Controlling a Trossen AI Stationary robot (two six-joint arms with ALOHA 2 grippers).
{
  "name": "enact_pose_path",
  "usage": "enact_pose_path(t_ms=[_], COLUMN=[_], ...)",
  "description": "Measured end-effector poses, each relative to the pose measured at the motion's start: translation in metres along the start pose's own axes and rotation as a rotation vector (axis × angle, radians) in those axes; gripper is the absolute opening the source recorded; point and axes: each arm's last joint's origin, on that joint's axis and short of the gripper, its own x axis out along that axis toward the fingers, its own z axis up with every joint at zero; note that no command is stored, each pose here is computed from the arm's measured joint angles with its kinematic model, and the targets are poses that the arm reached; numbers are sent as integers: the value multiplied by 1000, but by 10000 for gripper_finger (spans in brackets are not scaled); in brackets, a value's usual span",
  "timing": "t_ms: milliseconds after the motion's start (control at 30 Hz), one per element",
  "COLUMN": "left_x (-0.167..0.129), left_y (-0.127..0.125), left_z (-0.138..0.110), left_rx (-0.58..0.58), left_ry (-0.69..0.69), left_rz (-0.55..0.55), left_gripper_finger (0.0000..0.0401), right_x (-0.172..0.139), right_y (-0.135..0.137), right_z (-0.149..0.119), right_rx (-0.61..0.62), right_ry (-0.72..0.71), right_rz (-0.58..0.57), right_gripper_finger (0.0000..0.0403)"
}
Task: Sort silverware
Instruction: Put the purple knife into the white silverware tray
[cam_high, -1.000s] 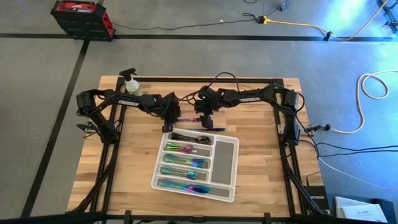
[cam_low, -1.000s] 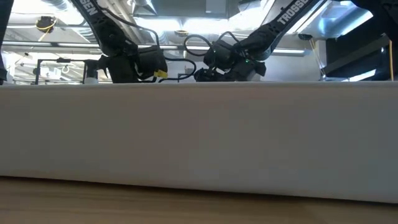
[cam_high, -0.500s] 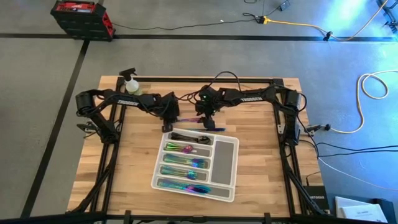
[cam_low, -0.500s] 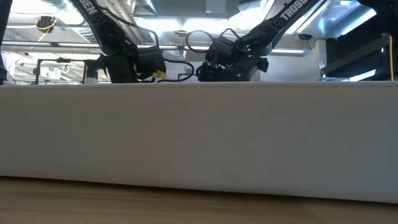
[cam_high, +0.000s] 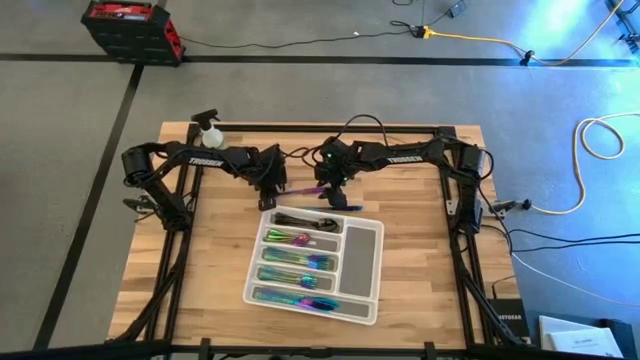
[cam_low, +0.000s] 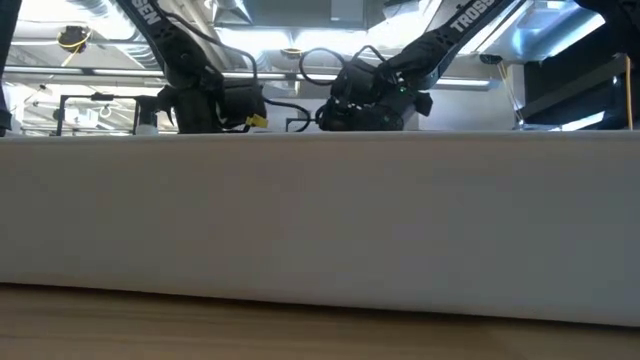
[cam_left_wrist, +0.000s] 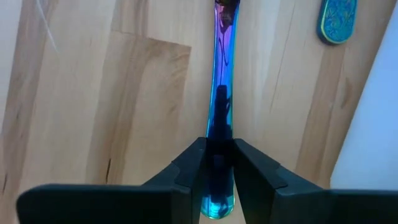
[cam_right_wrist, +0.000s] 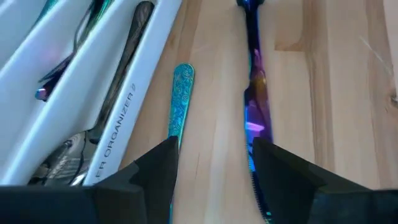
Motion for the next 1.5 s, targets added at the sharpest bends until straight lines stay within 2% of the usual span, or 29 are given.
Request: enact_pose_path(t_ms=[100,233,367,500,667,767,1167,1300,1500], left_x=[0,-1,-1,-2,-2,-2,-2,-2,-2], left_y=[2,5,6,5,5,5,4,4,4], left_z=[-1,-1,-1,0,0,0,-2,-2,-2], left_rx=[-15,-34,-38,-39,-38,-39,-39,-39,-39], left_ry=[-6,-13,-21,-30,-33,-32,-19,-19,-19], left_rz=[-16,-34,-51,-71,-78,-79,-107,-107,-107], left_gripper_finger=[61,61,61,61,61,61,61,61,61], right_x=[0,2,6,11,42,48,51,50,33], right_y=[0,2,8,14,21,28,29,30,28], right_z=[0,1,3,9,4,8,11,11,19], right_rx=[-50,-211,-368,-410,-482,-518,-473,-422,-382], right_ry=[2,44,71,36,81,69,34,15,-69], right_rz=[-14,-105,-147,-161,-245,-284,-316,-279,-192], right_gripper_finger=[190,190,190,190,190,190,190,190,190])
